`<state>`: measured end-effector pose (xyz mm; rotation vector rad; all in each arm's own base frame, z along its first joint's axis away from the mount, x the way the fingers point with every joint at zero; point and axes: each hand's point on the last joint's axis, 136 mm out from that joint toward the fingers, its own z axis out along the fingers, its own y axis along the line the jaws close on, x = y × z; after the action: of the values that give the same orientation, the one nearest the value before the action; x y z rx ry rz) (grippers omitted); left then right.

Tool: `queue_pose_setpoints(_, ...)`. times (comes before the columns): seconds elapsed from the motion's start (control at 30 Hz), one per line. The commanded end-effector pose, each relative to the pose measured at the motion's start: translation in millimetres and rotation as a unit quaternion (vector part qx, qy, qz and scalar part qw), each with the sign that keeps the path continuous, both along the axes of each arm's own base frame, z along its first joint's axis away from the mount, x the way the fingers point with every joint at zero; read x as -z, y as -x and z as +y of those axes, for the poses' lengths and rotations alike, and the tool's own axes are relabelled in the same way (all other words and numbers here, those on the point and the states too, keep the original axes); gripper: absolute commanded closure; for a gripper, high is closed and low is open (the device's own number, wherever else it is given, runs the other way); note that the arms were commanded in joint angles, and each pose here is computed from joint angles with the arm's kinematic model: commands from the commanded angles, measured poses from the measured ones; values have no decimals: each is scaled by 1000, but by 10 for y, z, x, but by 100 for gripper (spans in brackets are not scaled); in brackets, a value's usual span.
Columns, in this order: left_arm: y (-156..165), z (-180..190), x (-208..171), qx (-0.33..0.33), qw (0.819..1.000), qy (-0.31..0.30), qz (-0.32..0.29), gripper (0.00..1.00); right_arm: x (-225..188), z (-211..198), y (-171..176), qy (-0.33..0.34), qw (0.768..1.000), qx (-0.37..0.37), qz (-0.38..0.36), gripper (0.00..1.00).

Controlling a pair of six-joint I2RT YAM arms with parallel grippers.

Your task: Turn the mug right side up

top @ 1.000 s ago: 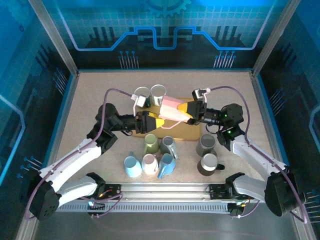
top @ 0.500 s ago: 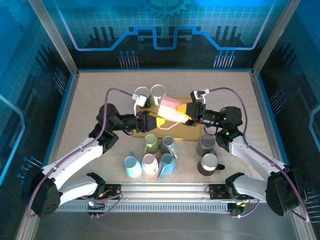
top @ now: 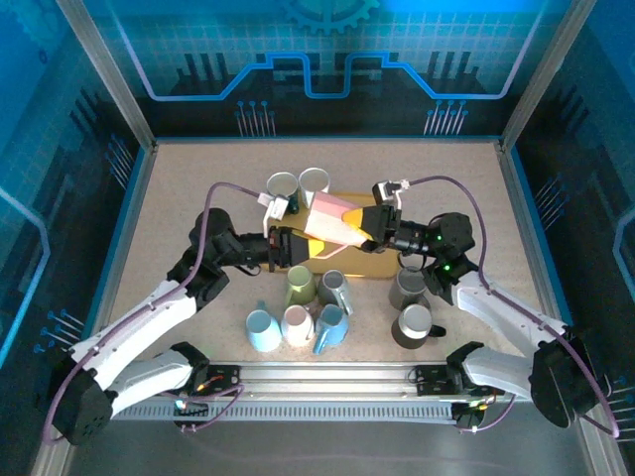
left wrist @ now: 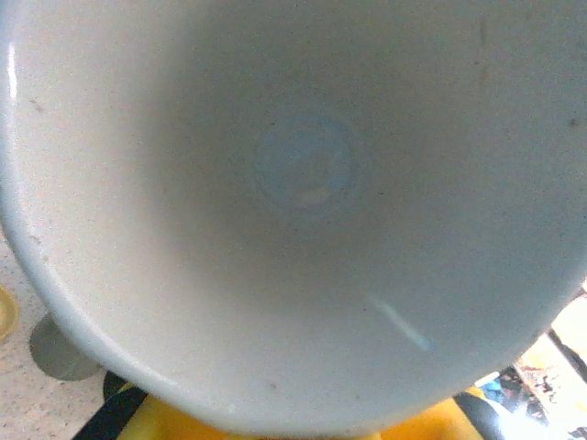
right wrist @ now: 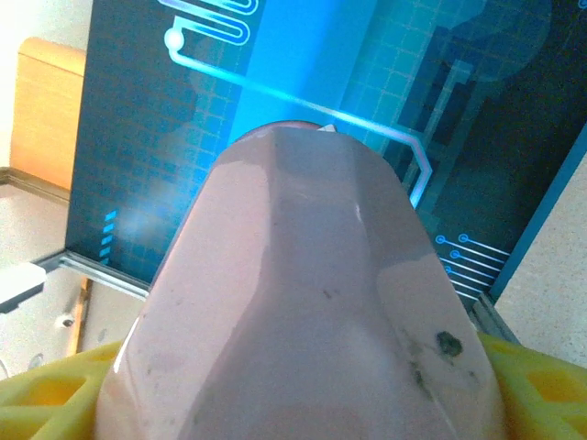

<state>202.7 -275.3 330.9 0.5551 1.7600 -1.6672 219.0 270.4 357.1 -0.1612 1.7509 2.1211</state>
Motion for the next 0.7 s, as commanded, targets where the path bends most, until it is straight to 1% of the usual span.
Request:
queue_pose_setpoints(0.0,36,50,-205,-15,999,2,-46,100,-78,-10,103,21,997,13,-68,33)
queue_pose_setpoints(0.1,55,56,-181,-15,999,-6,-48,100,-51,-53,110,43,995,38,-87,17)
queue_pose_setpoints(0.17,70,55,-154,-16,999,-12,-49,100,-6,-94,115,65,992,56,-94,9)
queue_pose_setpoints(0.23,61,65,-129,-23,998,-22,-50,100,62,-139,118,93,988,74,-102,7)
queue_pose_setpoints(0.33,-4,86,-78,-47,996,-51,-49,100,224,-278,99,164,974,114,-107,4)
queue_pose_setpoints(0.37,-50,91,-33,-61,995,-68,-44,100,301,-361,73,198,965,135,-103,2)
queue_pose_setpoints(0.43,-119,84,-1,-78,991,-97,-44,100,431,-573,7,269,941,181,-98,0)
queue_pose_setpoints(0.5,-203,57,35,-93,987,-124,-43,100,594,-847,-63,341,907,232,-87,0)
queue_pose_setpoints(0.57,-323,26,108,-114,981,-156,-35,100,611,-1098,-93,380,878,281,-77,0)
queue_pose_setpoints(0.67,-538,-59,211,-145,966,-214,-27,100,609,-1300,-74,414,851,315,-79,0)
